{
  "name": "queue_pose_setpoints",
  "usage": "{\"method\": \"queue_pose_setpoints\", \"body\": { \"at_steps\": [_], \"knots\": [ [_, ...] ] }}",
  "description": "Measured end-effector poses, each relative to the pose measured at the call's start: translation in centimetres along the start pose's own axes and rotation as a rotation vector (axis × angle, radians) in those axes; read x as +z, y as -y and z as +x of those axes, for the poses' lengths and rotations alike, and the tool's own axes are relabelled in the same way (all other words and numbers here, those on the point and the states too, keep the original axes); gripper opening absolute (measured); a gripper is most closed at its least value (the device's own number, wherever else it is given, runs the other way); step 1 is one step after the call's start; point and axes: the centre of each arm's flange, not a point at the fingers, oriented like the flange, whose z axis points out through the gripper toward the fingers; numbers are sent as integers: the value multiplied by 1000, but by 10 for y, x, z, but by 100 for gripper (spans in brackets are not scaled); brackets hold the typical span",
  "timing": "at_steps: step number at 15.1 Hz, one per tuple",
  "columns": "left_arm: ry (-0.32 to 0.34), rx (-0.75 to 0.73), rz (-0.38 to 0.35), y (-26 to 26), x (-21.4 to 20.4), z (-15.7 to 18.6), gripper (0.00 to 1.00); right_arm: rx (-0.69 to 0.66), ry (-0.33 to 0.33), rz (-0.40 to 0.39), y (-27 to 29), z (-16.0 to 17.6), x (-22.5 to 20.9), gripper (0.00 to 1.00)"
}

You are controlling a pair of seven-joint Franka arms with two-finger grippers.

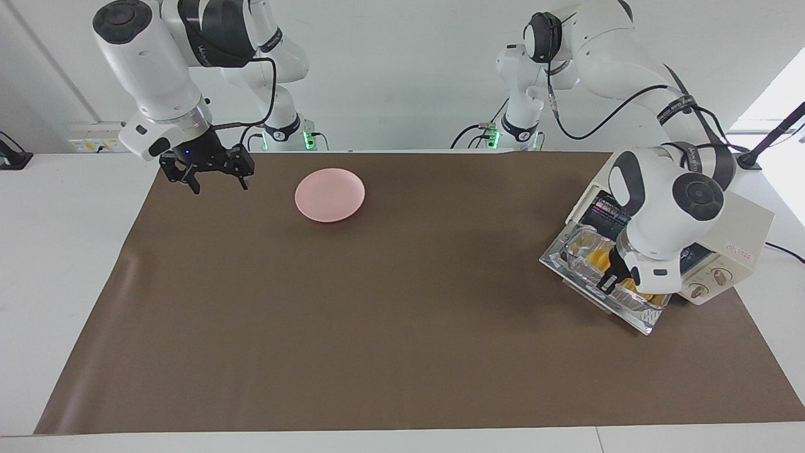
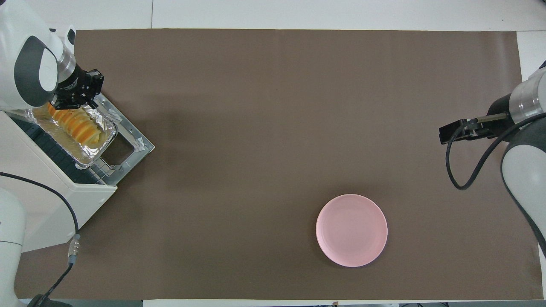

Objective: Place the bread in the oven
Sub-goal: 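Carry the foil tray with the left gripper into the toaster oven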

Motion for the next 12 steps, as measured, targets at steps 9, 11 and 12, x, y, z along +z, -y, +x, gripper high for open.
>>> {"method": "queue_pose_setpoints", "body": {
  "at_steps": [9, 11, 12],
  "knots": [
    [68, -29, 97, 36, 31, 16, 2, 0, 0, 0, 0, 0, 0, 100],
    [71, -33, 110, 40, 35, 17, 2, 0, 0, 0, 0, 0, 0, 100],
    [71, -36, 116, 43, 36, 18, 2, 0, 0, 0, 0, 0, 0, 100]
  ]
}}
